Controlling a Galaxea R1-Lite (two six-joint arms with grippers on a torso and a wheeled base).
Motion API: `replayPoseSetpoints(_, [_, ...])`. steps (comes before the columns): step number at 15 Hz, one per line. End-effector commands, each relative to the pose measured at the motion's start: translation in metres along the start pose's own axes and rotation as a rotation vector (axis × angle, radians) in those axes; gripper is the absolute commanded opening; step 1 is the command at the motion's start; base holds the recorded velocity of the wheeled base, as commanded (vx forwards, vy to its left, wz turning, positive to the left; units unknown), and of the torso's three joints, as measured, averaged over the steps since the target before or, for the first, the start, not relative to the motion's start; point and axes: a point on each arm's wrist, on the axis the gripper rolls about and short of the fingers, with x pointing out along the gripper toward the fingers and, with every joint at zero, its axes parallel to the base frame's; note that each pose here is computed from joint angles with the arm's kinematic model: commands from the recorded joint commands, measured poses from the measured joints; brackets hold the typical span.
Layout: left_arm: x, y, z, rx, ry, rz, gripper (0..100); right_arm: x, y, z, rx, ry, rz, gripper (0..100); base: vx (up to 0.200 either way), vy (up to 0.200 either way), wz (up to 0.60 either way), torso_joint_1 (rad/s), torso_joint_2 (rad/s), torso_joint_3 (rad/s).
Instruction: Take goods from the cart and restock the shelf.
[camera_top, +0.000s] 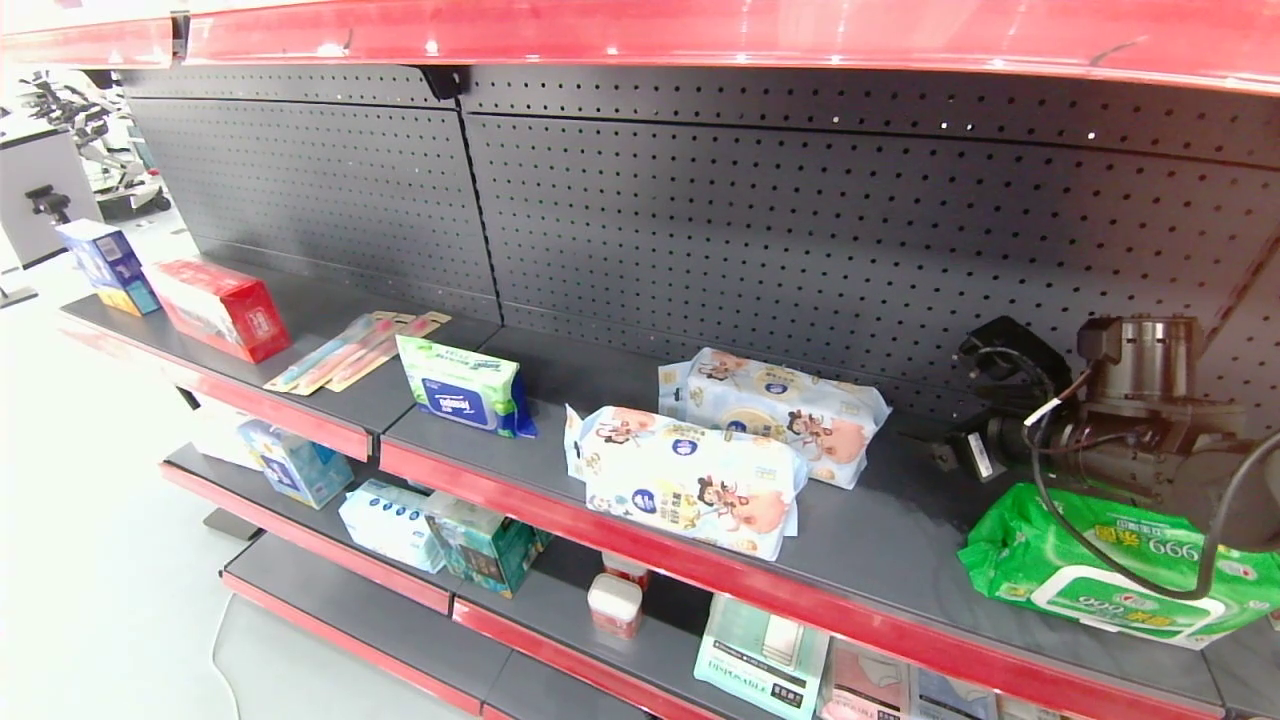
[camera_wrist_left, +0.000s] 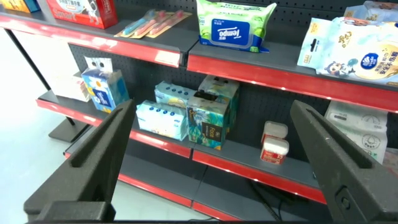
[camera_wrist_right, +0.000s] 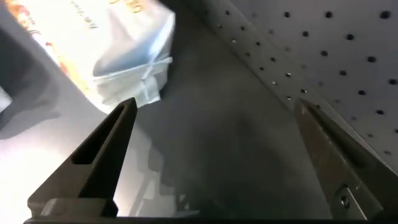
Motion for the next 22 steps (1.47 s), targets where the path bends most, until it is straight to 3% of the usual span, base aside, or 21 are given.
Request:
replayPoseSetpoints(1, [0.0, 0.0, 0.0, 0.0, 0.001, 0.0, 100, 0.002, -0.004, 0.0, 0.004, 0.005, -0.021, 100, 0.0, 0.0, 0.0, 0.0, 0.0, 0.0])
replayPoseSetpoints(4, [0.0, 0.0, 0.0, 0.0, 0.001, 0.0, 100, 0.015, -0.005, 0.004, 0.048, 0.022, -0.074, 100, 0.0, 0.0, 0.0, 0.0, 0.0, 0.0])
replayPoseSetpoints(13, [0.0, 0.0, 0.0, 0.0, 0.001, 0.0, 100, 0.036, 0.035, 0.027, 0.081, 0.003, -0.067, 100, 0.0, 0.0, 0.0, 0.0, 0.0, 0.0])
replayPoseSetpoints(22, [0.0, 0.0, 0.0, 0.0, 0.001, 0.0, 100, 0.044, 0.041, 0.032, 0.076, -0.009, -0.051, 100, 0.0, 0.0, 0.0, 0.0, 0.0, 0.0])
